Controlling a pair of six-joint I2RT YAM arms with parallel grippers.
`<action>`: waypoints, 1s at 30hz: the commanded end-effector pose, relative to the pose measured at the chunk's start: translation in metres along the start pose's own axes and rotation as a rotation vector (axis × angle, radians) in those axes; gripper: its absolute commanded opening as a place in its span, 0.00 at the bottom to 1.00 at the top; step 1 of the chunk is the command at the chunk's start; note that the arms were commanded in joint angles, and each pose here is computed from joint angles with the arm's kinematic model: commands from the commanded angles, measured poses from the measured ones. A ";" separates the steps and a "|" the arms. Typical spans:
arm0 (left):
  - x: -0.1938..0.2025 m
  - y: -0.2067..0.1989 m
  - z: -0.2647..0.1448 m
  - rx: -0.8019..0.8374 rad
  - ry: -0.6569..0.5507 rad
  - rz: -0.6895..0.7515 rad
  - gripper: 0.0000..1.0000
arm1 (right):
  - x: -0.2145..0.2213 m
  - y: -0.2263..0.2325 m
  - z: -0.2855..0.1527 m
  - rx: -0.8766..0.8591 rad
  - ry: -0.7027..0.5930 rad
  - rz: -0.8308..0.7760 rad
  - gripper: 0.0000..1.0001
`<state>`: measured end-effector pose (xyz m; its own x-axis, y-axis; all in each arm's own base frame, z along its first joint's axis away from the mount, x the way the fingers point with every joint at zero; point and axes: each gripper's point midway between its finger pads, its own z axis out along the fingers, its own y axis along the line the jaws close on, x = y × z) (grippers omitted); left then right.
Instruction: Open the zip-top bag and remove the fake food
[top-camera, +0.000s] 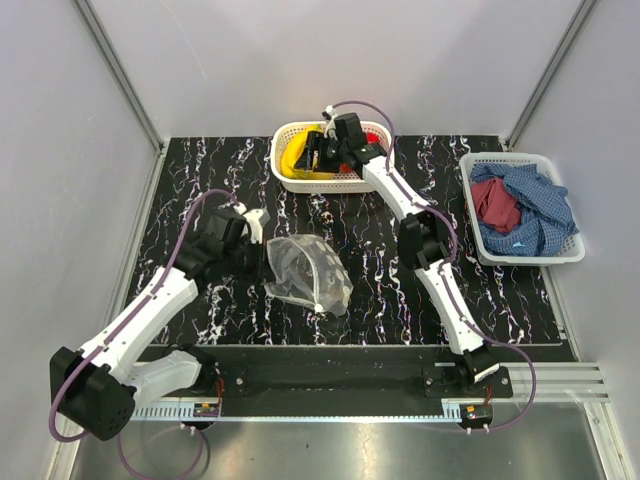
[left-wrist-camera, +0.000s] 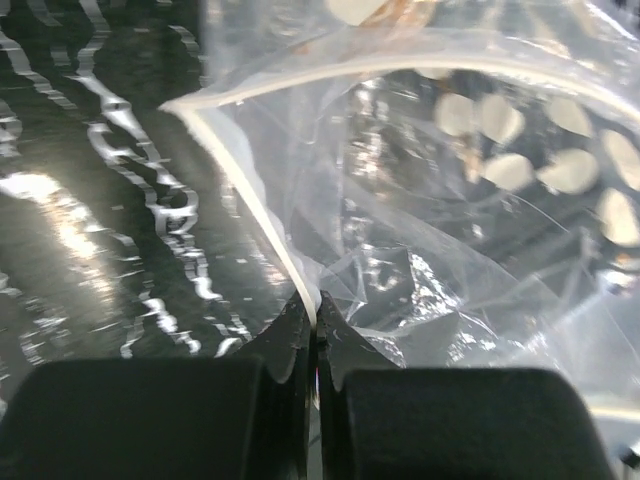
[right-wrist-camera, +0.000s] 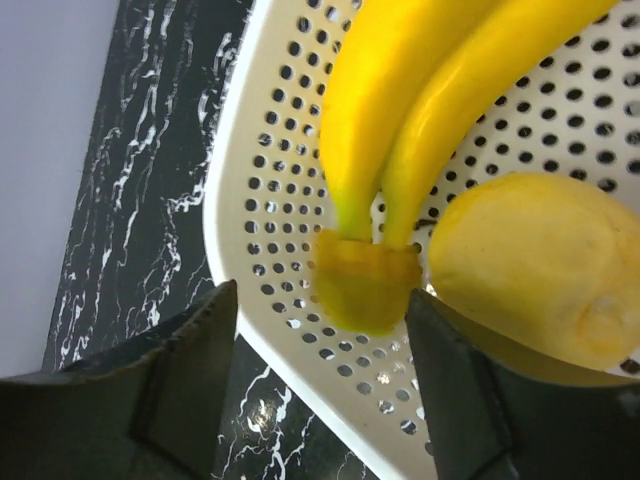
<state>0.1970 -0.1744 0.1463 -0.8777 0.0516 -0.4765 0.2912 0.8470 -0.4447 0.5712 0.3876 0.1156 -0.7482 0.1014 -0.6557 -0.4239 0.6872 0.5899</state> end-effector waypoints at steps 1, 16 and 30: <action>-0.016 0.035 0.001 -0.156 -0.090 0.039 0.04 | -0.042 0.037 -0.040 0.019 -0.091 0.019 0.79; -0.090 0.123 0.021 -0.282 -0.225 -0.141 0.32 | -0.020 0.089 -0.171 0.101 -0.004 0.065 1.00; -0.033 0.105 -0.086 -0.489 -0.361 -0.593 0.99 | 0.084 0.075 -0.298 0.317 0.025 0.202 1.00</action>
<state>0.2515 -0.0738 0.1751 -0.7082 -0.4485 -0.5452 -0.2163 0.8730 -0.4372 0.3576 0.2608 0.2296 -0.8493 0.1839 -0.4947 -0.1393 0.8259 0.5463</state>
